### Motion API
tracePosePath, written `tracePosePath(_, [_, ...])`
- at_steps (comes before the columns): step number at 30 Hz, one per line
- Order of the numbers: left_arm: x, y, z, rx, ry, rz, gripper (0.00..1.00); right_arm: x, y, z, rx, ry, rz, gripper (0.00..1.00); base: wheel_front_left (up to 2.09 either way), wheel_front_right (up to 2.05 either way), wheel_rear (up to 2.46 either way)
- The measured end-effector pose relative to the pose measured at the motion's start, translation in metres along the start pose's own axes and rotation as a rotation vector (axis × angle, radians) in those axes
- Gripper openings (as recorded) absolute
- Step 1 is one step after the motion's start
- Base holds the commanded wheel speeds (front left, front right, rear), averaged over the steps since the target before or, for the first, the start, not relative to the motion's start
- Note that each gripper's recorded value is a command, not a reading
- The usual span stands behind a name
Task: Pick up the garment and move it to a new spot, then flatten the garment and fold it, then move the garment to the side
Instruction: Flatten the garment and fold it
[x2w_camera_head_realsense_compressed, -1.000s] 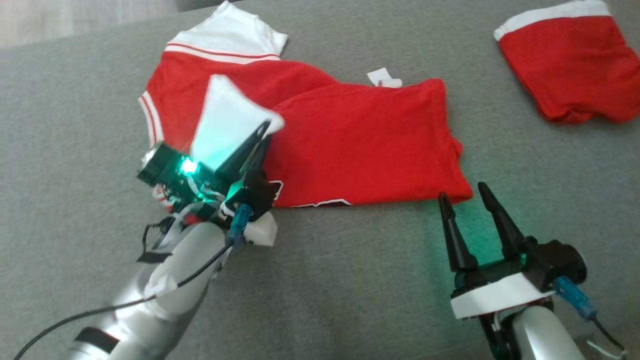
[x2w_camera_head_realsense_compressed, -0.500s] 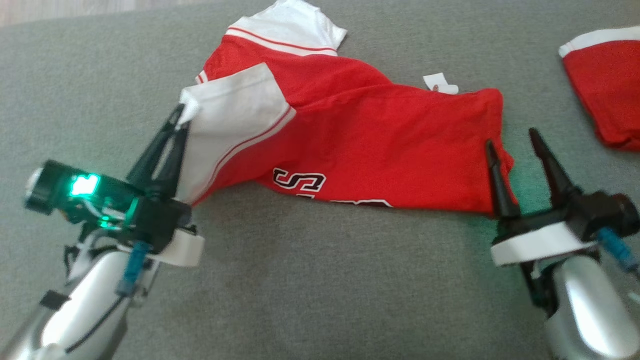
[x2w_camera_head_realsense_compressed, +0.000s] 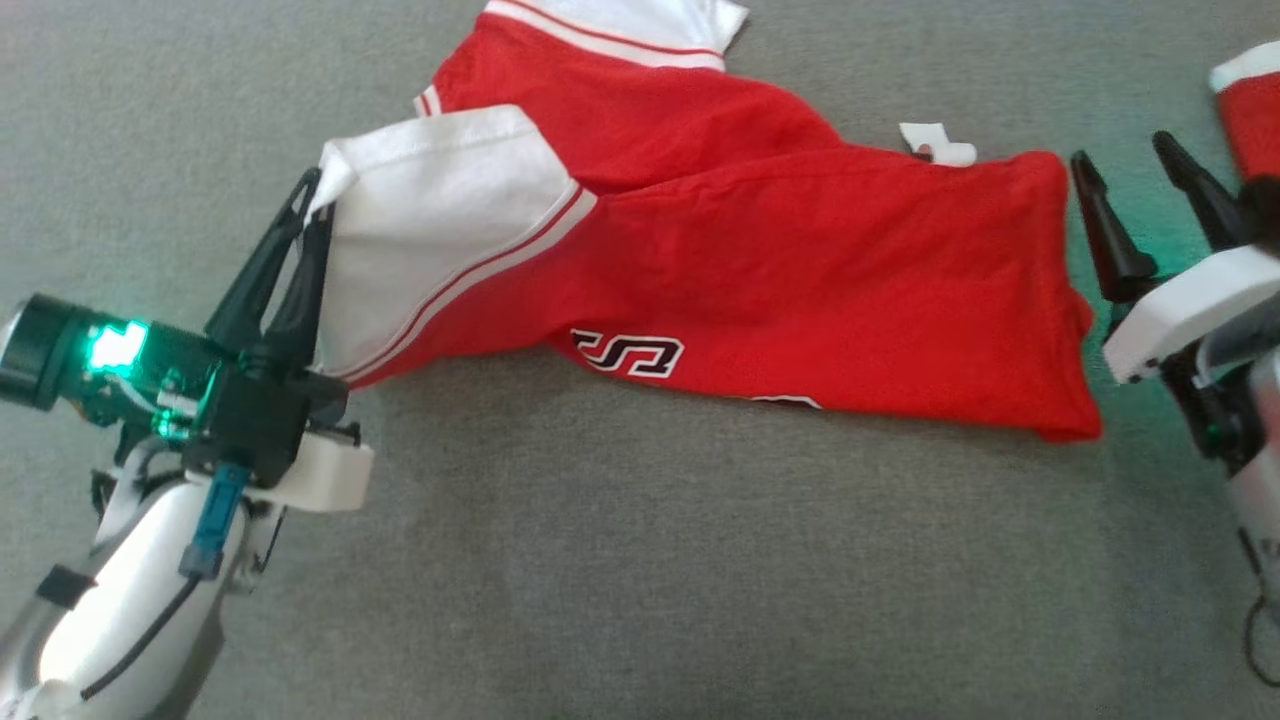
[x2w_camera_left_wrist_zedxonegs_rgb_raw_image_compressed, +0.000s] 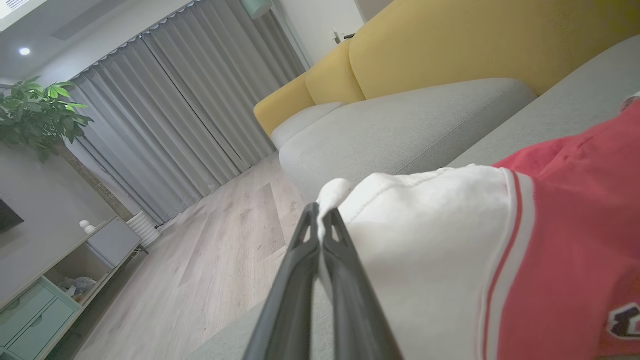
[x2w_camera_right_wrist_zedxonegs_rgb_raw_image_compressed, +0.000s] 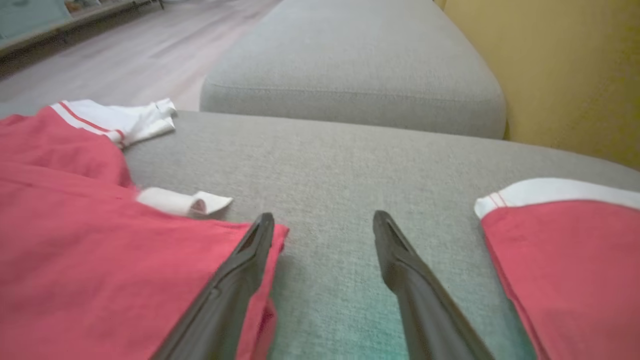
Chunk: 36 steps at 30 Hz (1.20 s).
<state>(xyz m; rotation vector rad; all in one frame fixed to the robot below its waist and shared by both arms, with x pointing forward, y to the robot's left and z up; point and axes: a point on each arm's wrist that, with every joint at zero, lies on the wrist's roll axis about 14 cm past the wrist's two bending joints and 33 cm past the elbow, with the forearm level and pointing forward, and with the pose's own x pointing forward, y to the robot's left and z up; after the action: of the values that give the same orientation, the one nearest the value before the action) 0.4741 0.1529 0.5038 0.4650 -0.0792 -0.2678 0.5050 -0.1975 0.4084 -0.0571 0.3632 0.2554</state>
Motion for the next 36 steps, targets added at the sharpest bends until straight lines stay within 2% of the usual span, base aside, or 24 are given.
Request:
tracePosePath(8, [0.002, 0.008, -0.007, 0.012, 0.014, 0.017, 0.00, 0.017, 0.022, -0.044, -0.004, 0.196, 0.090, 1.00, 0.00, 0.00, 0.00])
tracePosePath(15, [0.000, 0.006, -0.010, 0.014, 0.022, 0.004, 0.00, 0.026, 0.035, -0.043, -0.093, 0.228, 0.164, 0.98, 0.00, 0.00, 0.00])
tracePosePath(16, [0.000, 0.007, -0.010, 0.014, 0.018, 0.004, 0.00, 0.027, 0.037, -0.043, -0.107, 0.231, 0.176, 0.62, 0.00, 0.00, 0.00])
tracePosePath(17, [0.000, 0.007, -0.009, 0.009, 0.014, 0.005, 0.00, 0.027, 0.039, -0.043, -0.118, 0.235, 0.185, 0.00, 0.00, 0.00, 0.00])
tracePosePath(23, [0.000, 0.009, 0.002, 0.015, -0.018, 0.002, 0.00, 0.022, 0.042, -0.034, -0.181, 0.195, 0.213, 0.00, 0.00, 0.00, 0.00])
tracePosePath(26, [-0.001, 0.012, 0.015, 0.024, -0.057, -0.001, 0.00, 0.019, 0.032, -0.011, -0.197, 0.104, 0.188, 0.00, 0.00, 0.00, 0.00])
tracePosePath(31, [0.008, 0.039, 0.065, 0.037, -0.191, 0.014, 0.00, 0.014, 0.009, 0.082, -0.245, -0.162, 0.126, 0.00, 0.00, 0.00, 0.00])
tracePosePath(36, [0.010, 0.073, 0.139, 0.086, -0.375, 0.041, 0.00, -0.020, -0.016, 0.184, -0.341, -0.419, 0.045, 0.00, 0.00, 0.00, 0.00])
